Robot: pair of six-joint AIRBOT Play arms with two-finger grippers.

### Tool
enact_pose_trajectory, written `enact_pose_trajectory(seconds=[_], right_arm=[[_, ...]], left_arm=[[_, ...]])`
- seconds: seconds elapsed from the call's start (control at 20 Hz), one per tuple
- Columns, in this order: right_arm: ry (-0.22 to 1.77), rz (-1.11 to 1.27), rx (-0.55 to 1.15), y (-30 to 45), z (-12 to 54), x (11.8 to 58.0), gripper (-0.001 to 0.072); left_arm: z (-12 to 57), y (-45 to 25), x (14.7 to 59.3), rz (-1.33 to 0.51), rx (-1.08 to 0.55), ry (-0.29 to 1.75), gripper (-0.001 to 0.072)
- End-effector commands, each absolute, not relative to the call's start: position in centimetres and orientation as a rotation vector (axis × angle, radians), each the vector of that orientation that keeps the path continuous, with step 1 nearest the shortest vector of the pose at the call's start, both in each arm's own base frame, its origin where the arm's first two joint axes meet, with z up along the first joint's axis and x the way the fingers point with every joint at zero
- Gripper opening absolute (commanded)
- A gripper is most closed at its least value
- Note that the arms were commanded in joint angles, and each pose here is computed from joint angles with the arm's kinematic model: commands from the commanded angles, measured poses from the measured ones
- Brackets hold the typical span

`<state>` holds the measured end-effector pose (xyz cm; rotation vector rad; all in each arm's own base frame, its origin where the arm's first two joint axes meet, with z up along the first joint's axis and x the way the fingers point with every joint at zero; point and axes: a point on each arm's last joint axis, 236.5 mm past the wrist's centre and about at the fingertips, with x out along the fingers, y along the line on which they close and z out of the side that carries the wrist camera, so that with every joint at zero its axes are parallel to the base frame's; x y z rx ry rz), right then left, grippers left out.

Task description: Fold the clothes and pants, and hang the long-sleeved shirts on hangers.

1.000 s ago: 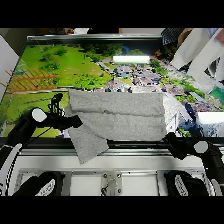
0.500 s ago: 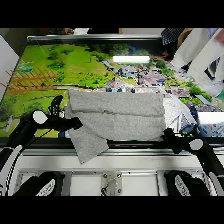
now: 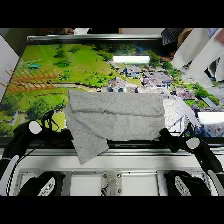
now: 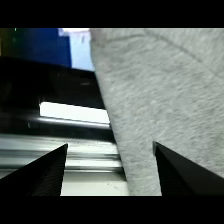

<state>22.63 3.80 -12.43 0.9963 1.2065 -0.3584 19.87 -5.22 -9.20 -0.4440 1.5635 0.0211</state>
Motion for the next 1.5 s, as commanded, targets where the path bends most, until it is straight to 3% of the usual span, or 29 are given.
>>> enact_pose_trajectory(seconds=[0.0, 0.15, 0.4, 0.45, 0.55, 0.6, 0.65, 0.85, 1.05, 1.25, 1.45], right_arm=[[1.194, -0.348, 0.992, 3.8, -12.1, 23.0, 0.0019], [1.194, -0.348, 0.992, 3.8, -12.1, 23.0, 0.0019], [1.2, -0.346, 0.992, 3.9, -12.1, 22.9, 0.0019], [1.205, -0.346, 0.992, 3.9, -12.1, 22.8, 0.0019], [1.233, -0.322, 0.971, 4.3, -12.0, 22.4, 0.0019], [1.254, -0.295, 0.949, 4.6, -11.7, 22.3, 0.0019], [1.273, -0.269, 0.925, 4.8, -11.2, 22.3, 0.0019], [1.391, -0.231, 0.762, 3.9, -8.9, 21.3, 0.0019], [1.504, -0.234, 0.546, 1.4, -7.0, 19.3, 0.0018], [1.497, -0.218, 0.483, 0.6, -5.3, 20.0, 0.0018], [1.451, -0.233, 0.458, -0.5, -3.7, 22.0, 0.0018]], left_arm=[[-10.7, -6.6, 17.6, 0.05, -0.59, 1.565, 0.0555], [-11.3, -8.5, 17.8, 0.031, -0.705, 1.53, 0.0555], [-13.0, -11.5, 17.7, -0.039, -0.639, 1.573, 0.0554], [-13.3, -12.0, 17.9, -0.034, -0.634, 1.574, 0.0523], [-13.3, -12.4, 18.6, -0.043, -0.612, 1.581, 0.0288], [-12.8, -12.5, 19.1, -0.053, -0.6, 1.581, 0.0086], [-12.2, -12.1, 19.5, -0.067, -0.557, 1.573, 0.0017], [-8.3, -10.3, 19.2, -0.122, -0.376, 1.542, 0.0015], [-5.7, -10.2, 17.6, -0.164, -0.348, 1.522, 0.0015], [-4.5, -10.3, 17.4, -0.184, -0.348, 1.494, 0.0015], [-1.6, -10.8, 21.4, -0.223, -0.31, 1.427, 0.0015]])
